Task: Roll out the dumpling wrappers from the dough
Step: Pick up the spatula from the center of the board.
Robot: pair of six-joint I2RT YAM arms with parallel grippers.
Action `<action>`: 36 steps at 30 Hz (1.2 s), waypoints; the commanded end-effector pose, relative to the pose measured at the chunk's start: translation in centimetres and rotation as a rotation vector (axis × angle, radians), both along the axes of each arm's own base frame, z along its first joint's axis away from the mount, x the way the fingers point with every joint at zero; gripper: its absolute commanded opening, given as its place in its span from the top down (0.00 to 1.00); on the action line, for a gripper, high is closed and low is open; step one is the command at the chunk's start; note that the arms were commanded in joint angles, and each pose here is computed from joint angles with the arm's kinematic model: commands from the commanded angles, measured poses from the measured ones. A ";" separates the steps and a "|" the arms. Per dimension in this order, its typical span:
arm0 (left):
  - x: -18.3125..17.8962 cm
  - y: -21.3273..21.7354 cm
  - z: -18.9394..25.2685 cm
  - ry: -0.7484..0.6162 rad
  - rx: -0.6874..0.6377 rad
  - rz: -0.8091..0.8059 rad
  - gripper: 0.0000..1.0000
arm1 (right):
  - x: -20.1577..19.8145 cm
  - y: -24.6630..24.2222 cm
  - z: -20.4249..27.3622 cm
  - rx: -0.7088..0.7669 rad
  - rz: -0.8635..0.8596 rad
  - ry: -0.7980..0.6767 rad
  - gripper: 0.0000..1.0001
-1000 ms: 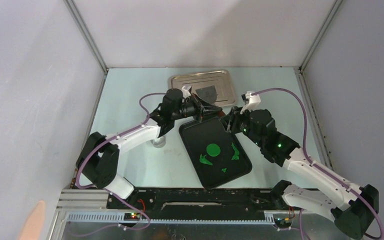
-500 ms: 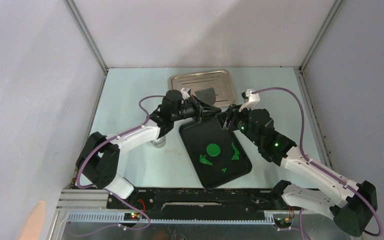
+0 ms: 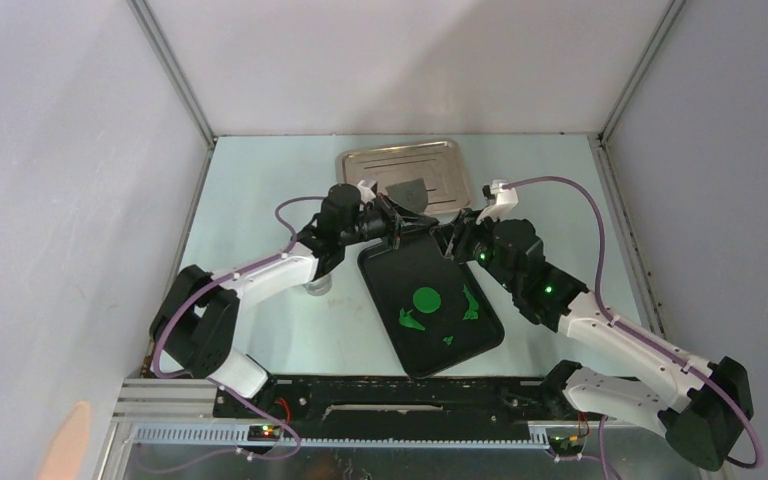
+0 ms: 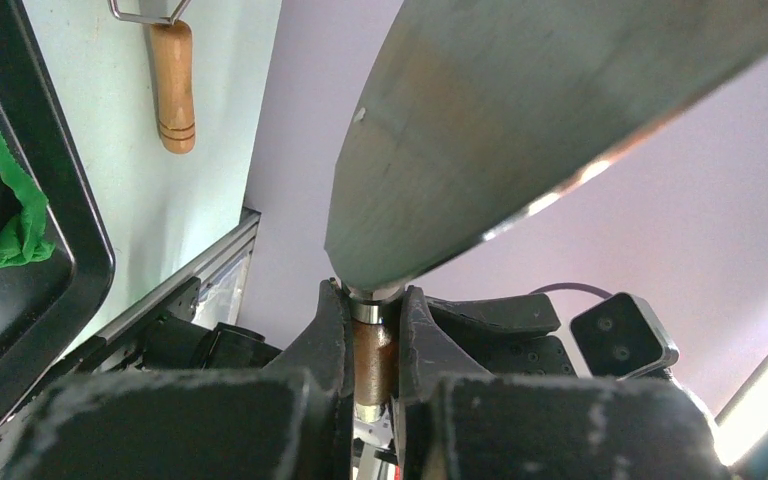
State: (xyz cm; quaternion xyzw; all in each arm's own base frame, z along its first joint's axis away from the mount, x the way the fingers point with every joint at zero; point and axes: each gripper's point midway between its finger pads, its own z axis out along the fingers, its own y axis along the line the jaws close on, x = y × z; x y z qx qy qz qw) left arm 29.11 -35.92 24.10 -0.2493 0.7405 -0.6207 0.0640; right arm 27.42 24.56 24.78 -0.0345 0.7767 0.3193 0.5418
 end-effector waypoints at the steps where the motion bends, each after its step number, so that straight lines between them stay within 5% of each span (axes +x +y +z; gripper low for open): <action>1: 0.0 0.6 4.8 -0.099 -0.107 0.018 1.00 | 0.0 0.4 0.2 0.035 -0.005 -0.006 0.59; 10: 0.4 1.3 4.9 -0.097 -0.120 0.043 1.00 | -0.3 0.0 -0.2 0.035 -0.014 0.007 0.46; 36: 0.4 1.5 4.5 -0.094 -0.113 0.051 1.00 | 0.6 1.6 1.0 0.082 0.019 -0.037 0.52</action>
